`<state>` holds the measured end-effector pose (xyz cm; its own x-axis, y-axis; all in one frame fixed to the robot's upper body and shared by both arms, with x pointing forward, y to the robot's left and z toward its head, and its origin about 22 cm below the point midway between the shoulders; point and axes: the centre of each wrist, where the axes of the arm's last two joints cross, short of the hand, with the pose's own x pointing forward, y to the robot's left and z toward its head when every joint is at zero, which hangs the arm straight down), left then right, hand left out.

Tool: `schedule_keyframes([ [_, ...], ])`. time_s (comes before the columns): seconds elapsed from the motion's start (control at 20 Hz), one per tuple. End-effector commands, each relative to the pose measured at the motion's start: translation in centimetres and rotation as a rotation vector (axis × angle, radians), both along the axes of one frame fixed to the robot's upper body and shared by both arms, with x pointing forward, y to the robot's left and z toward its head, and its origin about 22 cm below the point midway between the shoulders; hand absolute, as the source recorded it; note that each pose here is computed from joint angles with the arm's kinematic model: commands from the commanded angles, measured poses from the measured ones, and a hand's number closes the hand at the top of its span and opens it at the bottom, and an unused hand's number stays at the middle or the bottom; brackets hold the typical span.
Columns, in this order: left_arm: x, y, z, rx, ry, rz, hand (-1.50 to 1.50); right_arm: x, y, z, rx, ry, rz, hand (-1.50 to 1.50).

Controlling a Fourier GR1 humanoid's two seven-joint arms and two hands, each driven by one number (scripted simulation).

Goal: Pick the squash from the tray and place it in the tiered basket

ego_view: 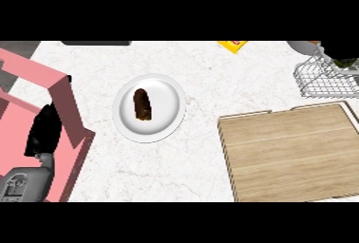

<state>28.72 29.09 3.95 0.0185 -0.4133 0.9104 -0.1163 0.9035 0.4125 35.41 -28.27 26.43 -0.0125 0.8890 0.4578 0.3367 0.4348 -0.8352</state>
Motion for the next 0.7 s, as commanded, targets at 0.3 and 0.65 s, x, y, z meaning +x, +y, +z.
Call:
schedule_keyframes([
  [0.3, -0.2, -0.1, -0.6, -0.014, -0.003, -0.001, 0.00, 2.5, -7.2, -0.5, -0.358, 0.006, -0.244, 1.50],
  [0.65, 0.2, -1.1, -0.3, 0.006, -0.002, -0.010, 0.00, 5.1, -11.4, -3.0, -0.344, 0.027, -0.209, 1.50],
])
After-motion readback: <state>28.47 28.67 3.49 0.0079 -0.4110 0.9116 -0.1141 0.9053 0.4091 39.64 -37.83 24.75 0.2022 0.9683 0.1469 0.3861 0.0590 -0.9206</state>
